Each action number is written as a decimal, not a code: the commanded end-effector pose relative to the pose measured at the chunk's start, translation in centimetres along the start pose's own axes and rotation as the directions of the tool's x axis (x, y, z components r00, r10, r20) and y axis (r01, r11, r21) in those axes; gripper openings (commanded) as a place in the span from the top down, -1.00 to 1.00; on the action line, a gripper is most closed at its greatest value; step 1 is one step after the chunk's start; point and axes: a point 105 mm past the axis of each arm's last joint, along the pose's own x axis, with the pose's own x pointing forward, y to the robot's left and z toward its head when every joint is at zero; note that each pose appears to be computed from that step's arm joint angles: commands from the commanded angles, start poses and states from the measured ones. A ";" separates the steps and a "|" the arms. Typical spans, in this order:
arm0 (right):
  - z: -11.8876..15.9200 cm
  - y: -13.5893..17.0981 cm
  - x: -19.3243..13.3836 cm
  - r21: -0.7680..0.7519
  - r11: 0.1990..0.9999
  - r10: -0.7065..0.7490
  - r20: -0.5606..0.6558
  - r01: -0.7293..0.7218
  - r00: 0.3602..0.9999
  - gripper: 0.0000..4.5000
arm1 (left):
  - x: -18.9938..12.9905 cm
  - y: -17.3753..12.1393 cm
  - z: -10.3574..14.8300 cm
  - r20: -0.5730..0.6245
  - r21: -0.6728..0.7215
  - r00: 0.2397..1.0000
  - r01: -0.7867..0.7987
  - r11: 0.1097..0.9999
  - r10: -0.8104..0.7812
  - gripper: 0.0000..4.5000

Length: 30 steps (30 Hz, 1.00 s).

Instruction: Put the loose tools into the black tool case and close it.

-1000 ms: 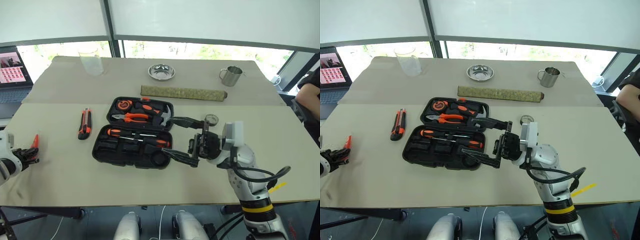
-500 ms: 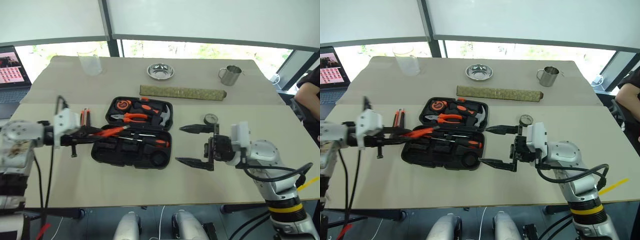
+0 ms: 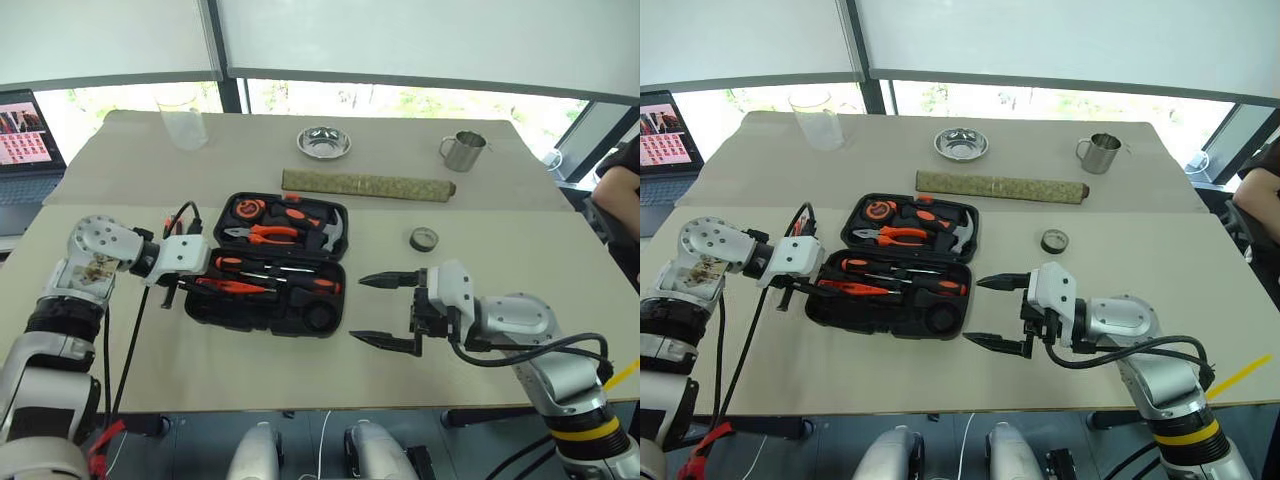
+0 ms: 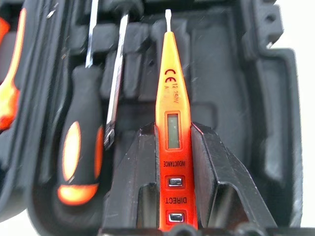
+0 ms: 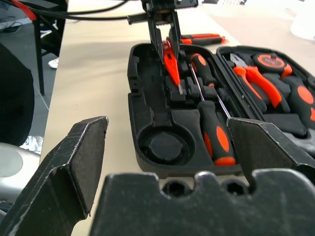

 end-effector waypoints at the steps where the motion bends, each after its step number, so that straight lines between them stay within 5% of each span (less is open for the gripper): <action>1: 1.6 0.0 0.5 -0.031 1.000 0.002 0.037 -0.001 0.999 -1.00 | 0.1 0.4 0.3 -0.004 0.010 1.000 0.001 1.000 -0.001 0.78; 7: 1.8 -0.2 1.2 -0.031 0.999 0.017 0.019 -0.016 1.000 -1.00 | -0.1 0.6 -1.5 -0.124 0.019 0.992 -0.014 1.000 0.016 0.78; 30: 3.4 -0.5 2.3 -0.020 0.999 0.043 0.007 -0.042 0.999 -1.00 | -0.4 -1.1 -2.9 -0.282 -0.018 0.949 0.139 0.990 -0.138 0.78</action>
